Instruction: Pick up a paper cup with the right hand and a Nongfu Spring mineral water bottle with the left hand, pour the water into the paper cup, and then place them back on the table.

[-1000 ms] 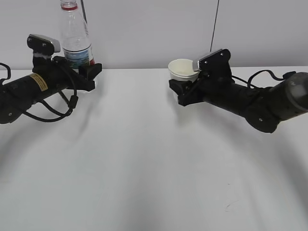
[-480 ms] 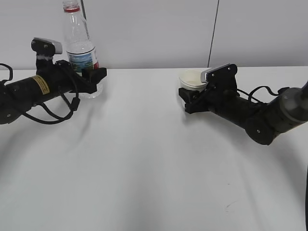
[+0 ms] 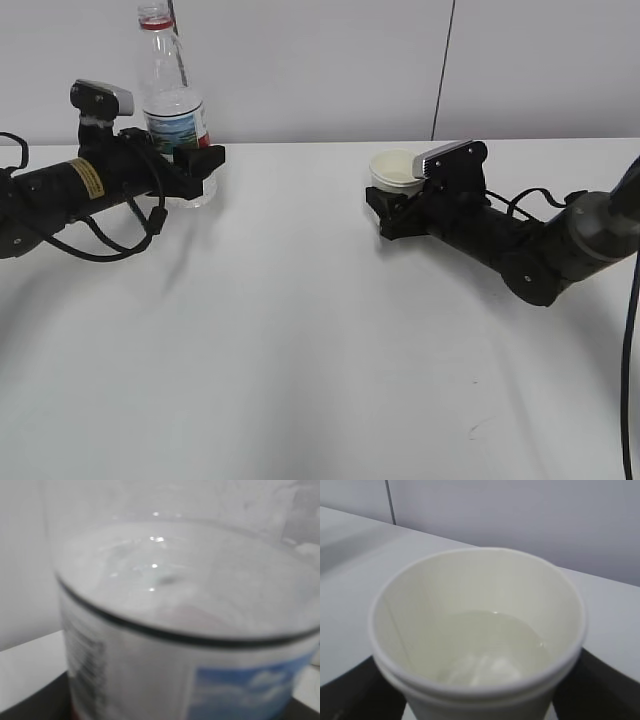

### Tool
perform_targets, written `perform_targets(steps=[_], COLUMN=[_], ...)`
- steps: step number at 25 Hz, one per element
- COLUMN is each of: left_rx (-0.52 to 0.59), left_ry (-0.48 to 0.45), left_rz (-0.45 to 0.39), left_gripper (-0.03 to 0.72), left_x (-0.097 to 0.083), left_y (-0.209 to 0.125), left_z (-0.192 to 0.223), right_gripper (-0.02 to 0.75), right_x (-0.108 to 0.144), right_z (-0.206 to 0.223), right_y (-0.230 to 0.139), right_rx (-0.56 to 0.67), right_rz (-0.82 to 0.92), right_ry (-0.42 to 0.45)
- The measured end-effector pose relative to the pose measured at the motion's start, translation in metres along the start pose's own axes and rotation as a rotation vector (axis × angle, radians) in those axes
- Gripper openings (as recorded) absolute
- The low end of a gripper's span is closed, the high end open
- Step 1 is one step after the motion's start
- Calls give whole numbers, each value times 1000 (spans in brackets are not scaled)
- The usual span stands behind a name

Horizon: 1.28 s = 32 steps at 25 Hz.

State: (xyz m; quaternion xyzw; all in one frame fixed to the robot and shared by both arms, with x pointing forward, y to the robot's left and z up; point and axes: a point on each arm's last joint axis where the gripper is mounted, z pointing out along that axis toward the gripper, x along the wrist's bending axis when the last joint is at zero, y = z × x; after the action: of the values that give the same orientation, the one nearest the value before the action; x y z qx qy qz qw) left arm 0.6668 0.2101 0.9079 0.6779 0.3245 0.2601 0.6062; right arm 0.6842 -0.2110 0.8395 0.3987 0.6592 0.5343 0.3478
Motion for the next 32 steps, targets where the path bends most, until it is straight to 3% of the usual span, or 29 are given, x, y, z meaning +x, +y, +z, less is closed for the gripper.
perform_targets(steps=[6, 25, 32], left_rx=[5, 6, 7], left_ry=[2, 1, 2], left_rz=[1, 1, 1], left_gripper=[411, 411, 411], left_x=[0, 0, 0], left_y=[0, -1, -1], left_z=[0, 0, 0], right_gripper=[617, 620, 621], right_x=[0, 3, -1], right_z=[0, -6, -10], right_y=[0, -11, 11], right_rx=[-2, 55, 100], right_rz=[-2, 9, -17], right_ry=[0, 0, -25])
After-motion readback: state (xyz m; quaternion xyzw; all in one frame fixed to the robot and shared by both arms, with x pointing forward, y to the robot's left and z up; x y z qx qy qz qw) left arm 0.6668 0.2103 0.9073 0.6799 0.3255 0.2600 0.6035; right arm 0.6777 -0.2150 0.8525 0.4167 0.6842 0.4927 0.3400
